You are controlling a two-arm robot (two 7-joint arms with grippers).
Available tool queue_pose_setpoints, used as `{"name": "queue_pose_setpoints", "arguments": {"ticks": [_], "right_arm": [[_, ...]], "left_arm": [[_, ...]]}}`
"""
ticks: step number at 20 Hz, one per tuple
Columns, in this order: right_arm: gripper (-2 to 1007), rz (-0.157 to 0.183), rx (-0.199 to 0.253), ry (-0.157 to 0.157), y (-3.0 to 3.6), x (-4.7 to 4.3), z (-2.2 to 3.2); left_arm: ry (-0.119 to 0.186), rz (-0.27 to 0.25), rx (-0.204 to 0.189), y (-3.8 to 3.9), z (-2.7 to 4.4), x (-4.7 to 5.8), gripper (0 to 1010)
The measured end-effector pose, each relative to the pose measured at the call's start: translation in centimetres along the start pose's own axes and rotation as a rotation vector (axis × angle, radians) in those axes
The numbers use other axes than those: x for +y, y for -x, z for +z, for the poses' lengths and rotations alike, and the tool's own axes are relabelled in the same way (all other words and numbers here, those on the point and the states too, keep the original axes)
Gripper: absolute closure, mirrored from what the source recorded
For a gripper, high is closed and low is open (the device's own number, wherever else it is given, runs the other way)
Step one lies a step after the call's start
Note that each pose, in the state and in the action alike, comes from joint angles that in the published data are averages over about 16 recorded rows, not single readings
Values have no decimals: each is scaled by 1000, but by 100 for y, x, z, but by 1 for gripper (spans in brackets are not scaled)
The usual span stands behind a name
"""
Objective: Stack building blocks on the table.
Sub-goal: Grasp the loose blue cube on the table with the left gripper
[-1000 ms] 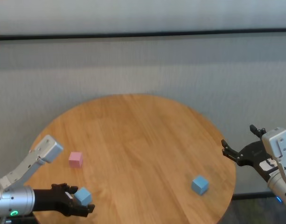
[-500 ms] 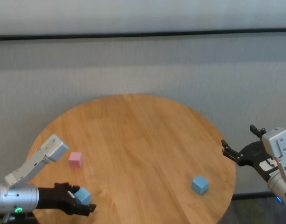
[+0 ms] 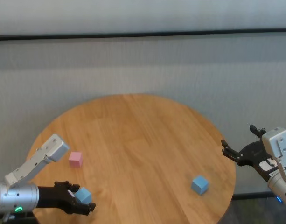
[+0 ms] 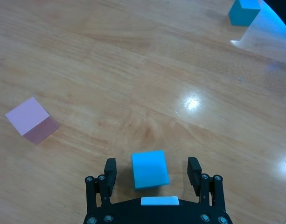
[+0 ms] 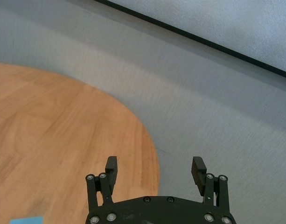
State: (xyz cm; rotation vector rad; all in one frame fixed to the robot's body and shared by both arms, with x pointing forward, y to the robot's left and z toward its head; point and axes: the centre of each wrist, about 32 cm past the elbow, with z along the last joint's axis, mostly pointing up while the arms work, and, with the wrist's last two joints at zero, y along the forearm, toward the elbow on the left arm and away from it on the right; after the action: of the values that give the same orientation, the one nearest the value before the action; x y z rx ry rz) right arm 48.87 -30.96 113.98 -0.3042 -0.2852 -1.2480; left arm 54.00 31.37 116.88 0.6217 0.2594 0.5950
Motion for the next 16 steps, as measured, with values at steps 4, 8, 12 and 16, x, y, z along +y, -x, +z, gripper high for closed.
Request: {"name": "queue_pose_setpoints", "arguments": {"ticks": [4, 8, 12, 16], "right_arm": [[5, 0, 0, 0, 0, 0, 0], [5, 0, 0, 0, 0, 0, 0], [5, 0, 0, 0, 0, 0, 0], [4, 0, 0, 0, 0, 0, 0]], "left_arm": [[1, 1, 3, 2, -3, 2, 101], [2, 2, 6, 4, -6, 5, 196], [2, 2, 8, 6, -7, 7, 326], [4, 1, 10, 8, -8, 10, 449]]}}
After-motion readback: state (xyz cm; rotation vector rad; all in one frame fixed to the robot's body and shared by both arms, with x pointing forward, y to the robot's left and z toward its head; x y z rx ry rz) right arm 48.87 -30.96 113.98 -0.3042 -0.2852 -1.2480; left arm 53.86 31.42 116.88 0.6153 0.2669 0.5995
